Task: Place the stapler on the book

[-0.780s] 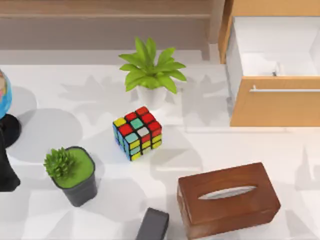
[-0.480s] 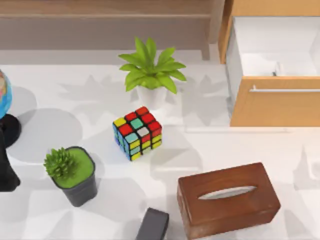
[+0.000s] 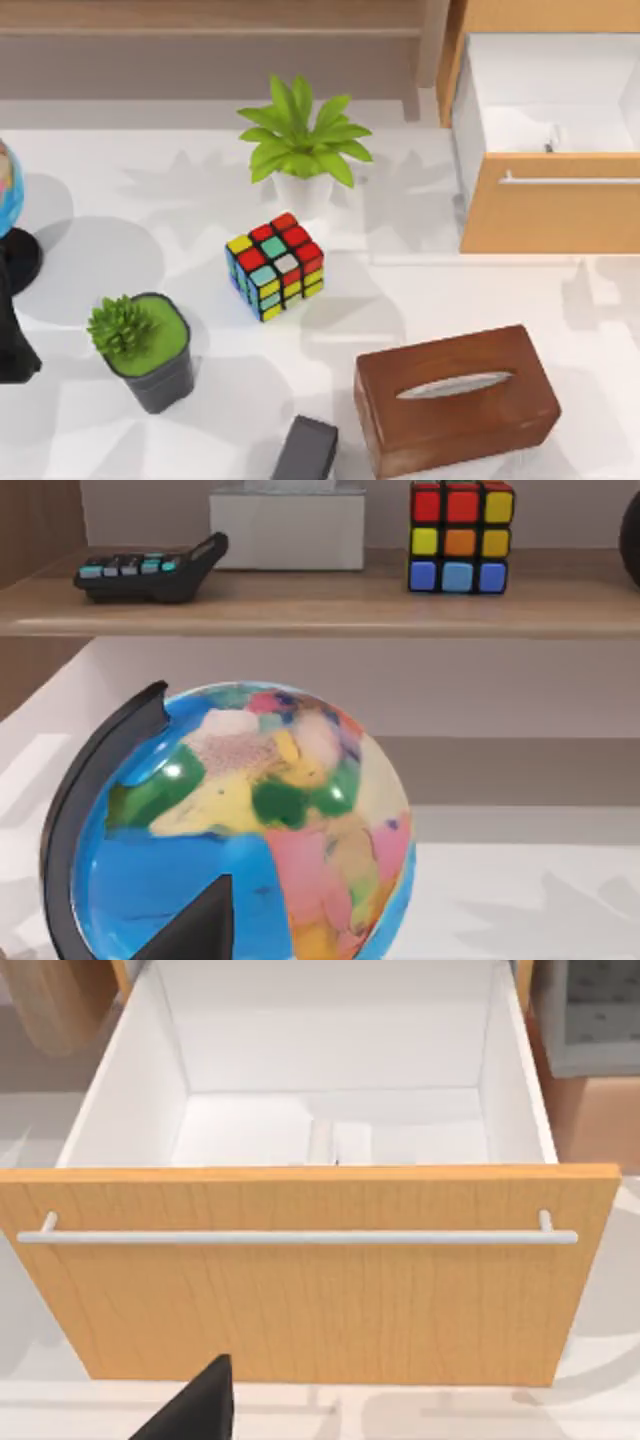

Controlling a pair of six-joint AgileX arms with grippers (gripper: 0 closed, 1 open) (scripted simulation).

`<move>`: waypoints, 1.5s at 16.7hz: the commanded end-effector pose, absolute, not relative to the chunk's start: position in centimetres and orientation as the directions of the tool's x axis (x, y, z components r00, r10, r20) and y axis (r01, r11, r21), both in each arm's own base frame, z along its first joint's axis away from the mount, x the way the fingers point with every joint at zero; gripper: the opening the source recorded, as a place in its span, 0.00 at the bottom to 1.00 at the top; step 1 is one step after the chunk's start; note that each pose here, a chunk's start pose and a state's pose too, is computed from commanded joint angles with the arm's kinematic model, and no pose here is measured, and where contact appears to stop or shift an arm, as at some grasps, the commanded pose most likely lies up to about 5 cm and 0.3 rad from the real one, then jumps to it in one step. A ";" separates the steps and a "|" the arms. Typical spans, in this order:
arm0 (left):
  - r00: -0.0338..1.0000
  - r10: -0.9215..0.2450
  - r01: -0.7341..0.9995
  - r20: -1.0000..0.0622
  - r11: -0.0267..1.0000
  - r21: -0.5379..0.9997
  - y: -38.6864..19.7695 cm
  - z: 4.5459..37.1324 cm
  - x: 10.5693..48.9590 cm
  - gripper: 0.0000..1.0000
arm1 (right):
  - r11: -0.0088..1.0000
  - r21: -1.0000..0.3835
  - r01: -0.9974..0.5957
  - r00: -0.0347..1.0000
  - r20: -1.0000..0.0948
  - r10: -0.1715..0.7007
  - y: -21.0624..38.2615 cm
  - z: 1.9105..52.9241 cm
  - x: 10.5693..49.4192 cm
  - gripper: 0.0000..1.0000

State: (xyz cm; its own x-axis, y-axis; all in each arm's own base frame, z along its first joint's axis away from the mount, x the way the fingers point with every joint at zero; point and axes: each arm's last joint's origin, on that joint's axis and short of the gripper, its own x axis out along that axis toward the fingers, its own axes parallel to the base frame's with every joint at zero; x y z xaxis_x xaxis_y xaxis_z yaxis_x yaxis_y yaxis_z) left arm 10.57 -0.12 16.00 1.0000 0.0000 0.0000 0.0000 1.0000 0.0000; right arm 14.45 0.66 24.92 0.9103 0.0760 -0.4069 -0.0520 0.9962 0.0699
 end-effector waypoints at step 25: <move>1.000 0.000 0.000 0.000 1.000 0.000 -0.1 16.0 10.6 1.00 | 1.000 0.003 0.006 0.100 -0.995 0.003 7.1 18.6 48.2 1.00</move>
State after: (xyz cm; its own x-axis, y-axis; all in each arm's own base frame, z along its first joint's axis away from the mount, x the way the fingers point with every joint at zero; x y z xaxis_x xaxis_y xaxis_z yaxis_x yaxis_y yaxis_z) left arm 10.57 -0.12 16.00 1.0000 0.0000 0.0000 0.0000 1.0000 0.0000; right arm 48.22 7.09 18.62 0.1000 0.0026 -0.9950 0.0057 1.0000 0.0032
